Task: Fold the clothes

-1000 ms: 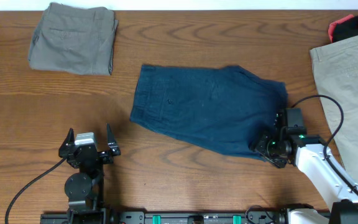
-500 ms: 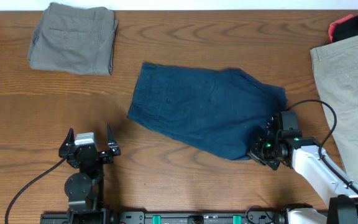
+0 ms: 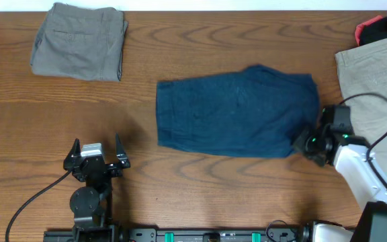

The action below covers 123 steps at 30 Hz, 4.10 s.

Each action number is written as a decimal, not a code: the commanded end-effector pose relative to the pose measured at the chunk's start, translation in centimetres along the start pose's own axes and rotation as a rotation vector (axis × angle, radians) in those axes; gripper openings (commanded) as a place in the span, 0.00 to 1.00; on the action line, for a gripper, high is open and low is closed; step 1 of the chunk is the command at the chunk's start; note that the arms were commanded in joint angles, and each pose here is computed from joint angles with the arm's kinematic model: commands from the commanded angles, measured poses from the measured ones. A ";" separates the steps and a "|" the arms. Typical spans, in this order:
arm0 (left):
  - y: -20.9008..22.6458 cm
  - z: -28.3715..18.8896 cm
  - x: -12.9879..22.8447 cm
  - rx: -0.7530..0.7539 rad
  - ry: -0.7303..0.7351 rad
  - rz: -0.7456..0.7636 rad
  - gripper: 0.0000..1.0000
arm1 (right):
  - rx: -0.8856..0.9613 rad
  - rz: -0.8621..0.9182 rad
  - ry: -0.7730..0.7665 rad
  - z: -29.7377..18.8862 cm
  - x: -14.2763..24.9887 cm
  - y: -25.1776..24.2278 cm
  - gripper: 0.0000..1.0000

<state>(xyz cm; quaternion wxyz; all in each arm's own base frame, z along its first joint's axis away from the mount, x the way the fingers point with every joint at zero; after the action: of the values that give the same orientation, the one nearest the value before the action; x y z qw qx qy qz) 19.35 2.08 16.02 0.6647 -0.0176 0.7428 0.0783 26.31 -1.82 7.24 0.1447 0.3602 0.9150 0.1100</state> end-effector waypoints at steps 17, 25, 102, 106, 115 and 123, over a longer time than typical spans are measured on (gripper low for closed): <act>0.3 0.1 1.5 -0.027 0.048 -0.001 0.98 | -0.144 -0.207 -0.365 -4.8 -8.8 5.9 0.01; 0.3 0.1 1.5 -0.027 0.048 -0.001 0.98 | -0.106 -0.223 -0.405 -5.6 -9.8 5.9 0.45; -6.0 -1.6 -8.1 0.583 -0.002 -0.398 0.98 | -0.241 -0.239 -0.198 -5.6 -6.8 7.3 0.99; -7.5 -0.5 -11.0 0.719 0.138 -0.387 0.98 | -0.241 -0.239 -0.198 -5.6 -6.8 7.3 0.99; -12.1 3.6 -9.1 0.917 0.484 -0.467 0.98 | -0.240 -0.239 -0.196 -5.5 -6.8 7.3 0.99; -14.8 6.3 -2.3 0.829 0.802 -0.567 0.98 | -0.240 -0.238 -0.195 -5.5 -6.8 7.3 0.99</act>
<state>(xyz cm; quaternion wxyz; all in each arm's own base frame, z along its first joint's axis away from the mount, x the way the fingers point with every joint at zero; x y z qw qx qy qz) 27.33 -11.38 17.52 0.3128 0.0483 0.8569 -0.4069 33.27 -1.77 15.45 0.2821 0.2407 0.9143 0.1626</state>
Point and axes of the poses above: each gripper's point midway between its finger pads, its own z axis out along the fingers, its own y axis along the line the jaws close on, x = y × z, the point moved 5 cm from there along -z, back along the fingers, and after that the axes turned 4 degrees about z, right-handed, at the moved point
